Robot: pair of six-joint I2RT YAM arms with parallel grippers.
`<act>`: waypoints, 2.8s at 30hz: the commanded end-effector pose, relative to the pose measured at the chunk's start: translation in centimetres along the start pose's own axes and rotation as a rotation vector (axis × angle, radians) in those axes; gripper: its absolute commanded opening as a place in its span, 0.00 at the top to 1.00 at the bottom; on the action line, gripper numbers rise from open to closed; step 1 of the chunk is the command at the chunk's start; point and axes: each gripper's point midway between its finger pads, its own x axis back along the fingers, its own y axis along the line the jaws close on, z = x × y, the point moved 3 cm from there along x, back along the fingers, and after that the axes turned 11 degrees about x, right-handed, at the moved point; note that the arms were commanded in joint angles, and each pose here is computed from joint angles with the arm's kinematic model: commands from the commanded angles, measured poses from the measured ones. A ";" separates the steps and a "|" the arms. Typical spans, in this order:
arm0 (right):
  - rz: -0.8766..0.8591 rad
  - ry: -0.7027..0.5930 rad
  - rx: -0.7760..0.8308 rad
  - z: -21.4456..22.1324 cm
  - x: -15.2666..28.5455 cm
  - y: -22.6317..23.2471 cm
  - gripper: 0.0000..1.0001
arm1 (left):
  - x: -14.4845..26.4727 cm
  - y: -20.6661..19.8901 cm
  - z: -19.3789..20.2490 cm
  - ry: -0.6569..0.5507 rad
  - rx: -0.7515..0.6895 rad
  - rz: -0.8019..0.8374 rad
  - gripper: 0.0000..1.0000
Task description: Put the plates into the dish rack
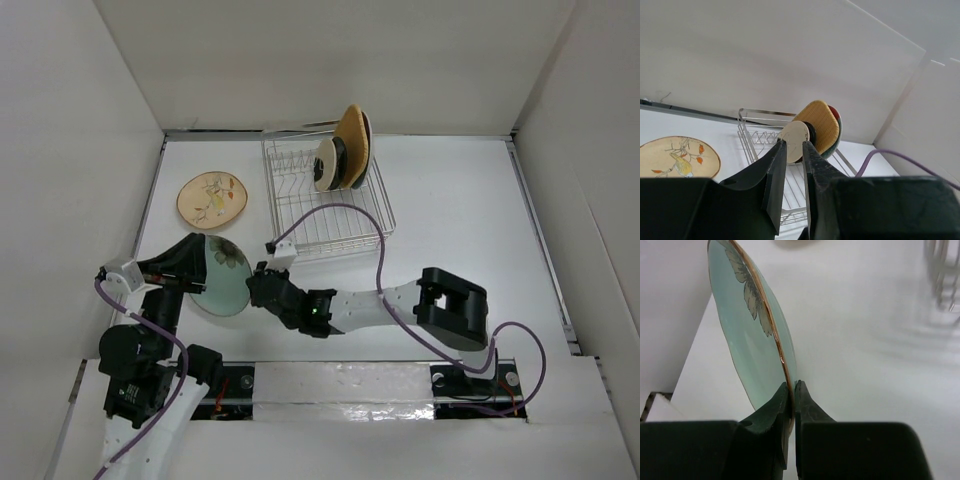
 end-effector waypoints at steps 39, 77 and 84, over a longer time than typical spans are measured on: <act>0.834 -0.445 0.307 -31.8 -8.5 -23.3 1.00 | -1.0 -1.0 0.7 0.046 -0.013 0.055 0.79; 0.303 -0.315 0.224 -27.9 -2.5 -15.0 0.20 | -8.5 2.0 5.8 0.269 0.100 -0.221 0.65; 0.073 -0.368 0.184 -26.5 5.8 -13.4 1.00 | -12.8 6.5 10.3 0.357 0.225 -0.366 0.90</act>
